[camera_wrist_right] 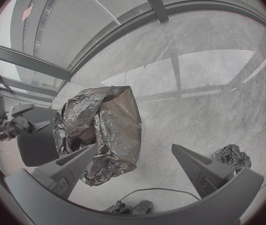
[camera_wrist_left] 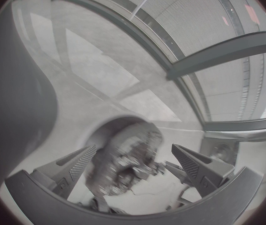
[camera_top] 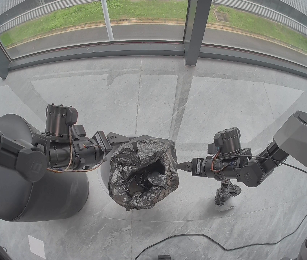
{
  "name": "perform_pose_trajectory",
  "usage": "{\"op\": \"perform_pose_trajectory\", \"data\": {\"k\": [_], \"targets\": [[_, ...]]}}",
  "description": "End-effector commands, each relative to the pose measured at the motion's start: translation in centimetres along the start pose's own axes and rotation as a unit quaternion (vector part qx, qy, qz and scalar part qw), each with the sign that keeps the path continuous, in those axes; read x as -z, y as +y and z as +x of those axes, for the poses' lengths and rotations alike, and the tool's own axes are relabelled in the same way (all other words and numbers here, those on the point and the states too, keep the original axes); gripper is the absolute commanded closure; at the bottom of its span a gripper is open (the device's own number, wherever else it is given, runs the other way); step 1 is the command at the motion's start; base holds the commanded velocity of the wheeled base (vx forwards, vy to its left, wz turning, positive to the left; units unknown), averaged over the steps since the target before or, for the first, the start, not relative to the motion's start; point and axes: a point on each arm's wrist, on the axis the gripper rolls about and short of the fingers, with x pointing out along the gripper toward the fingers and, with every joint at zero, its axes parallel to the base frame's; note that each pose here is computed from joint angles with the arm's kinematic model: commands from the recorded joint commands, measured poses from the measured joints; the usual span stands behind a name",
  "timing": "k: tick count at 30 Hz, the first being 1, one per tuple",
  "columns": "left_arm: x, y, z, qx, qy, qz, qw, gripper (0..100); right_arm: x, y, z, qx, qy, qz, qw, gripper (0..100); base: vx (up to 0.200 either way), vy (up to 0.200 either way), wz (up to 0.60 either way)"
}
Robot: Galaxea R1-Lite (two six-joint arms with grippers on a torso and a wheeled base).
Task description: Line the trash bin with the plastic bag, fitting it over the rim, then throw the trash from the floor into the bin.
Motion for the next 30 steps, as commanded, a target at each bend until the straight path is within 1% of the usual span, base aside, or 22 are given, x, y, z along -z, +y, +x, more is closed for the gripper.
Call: {"op": "perform_pose_trajectory", "data": {"k": [1, 3, 4, 5, 6, 9, 13, 16, 20, 24, 30], "targets": [[3.2, -2.8, -2.4, 0.056, 0.050, 0.017, 0.9971, 0, 0.0, 0.0, 0.1, 0.000, 0.000, 0.000, 1.0000, 0, 0.000, 0.000, 0.00], [4.0, -2.7, -2.1, 0.053, 0.064, 0.020, 0.9964, 0, 0.1, 0.0, 0.1, 0.000, 0.001, 0.000, 1.0000, 0, 0.000, 0.000, 0.00], [4.8, -2.6, -1.6, 0.049, 0.079, 0.022, 0.9954, 0, 0.1, 0.0, 0.2, 0.000, 0.001, 0.000, 1.0000, 0, 0.000, 0.000, 0.00], [4.8, -2.6, -1.6, 0.049, 0.079, 0.022, 0.9954, 0, 0.1, 0.0, 0.2, 0.000, 0.001, 0.000, 1.0000, 0, 0.000, 0.000, 0.00], [5.4, -2.0, -0.5, 0.034, 0.091, 0.020, 0.9950, 0, 0.1, -0.1, 0.2, 0.001, 0.001, 0.000, 1.0000, 0, 0.000, 0.000, 0.00], [5.8, -0.9, 1.7, 0.012, 0.107, 0.013, 0.9941, 0, 0.0, -0.1, 0.2, 0.001, 0.001, 0.000, 1.0000, 0, 0.000, 0.000, 0.00], [6.2, -0.1, 3.8, -0.009, 0.112, 0.010, 0.9936, 0, 0.1, -0.1, 0.2, 0.001, 0.001, 0.001, 1.0000, 0, 0.000, 0.000, 0.00], [6.3, 0.2, 5.3, -0.030, 0.104, 0.011, 0.9940, 0, 0.1, -0.1, 0.3, 0.001, 0.001, 0.001, 1.0000, 0, 0.000, 0.000, 0.00], [6.8, 0.0, 6.9, -0.062, 0.078, 0.018, 0.9948, 0, 0.1, -0.1, 0.3, 0.001, 0.002, 0.001, 1.0000, 0, 0.000, 0.000, 0.00], [7.4, -0.9, 7.1, -0.081, 0.048, 0.036, 0.9949, 0, 0.1, -0.2, 0.3, 0.002, 0.002, 0.002, 1.0000, 0, 0.000, 0.000, 0.00], [6.8, -1.1, 6.7, -0.108, 0.006, 0.044, 0.9932, 0, 0.1, -0.1, 0.3, -0.001, -0.002, 0.000, 1.0000, 0, 0.000, 0.000, 0.00]]}}
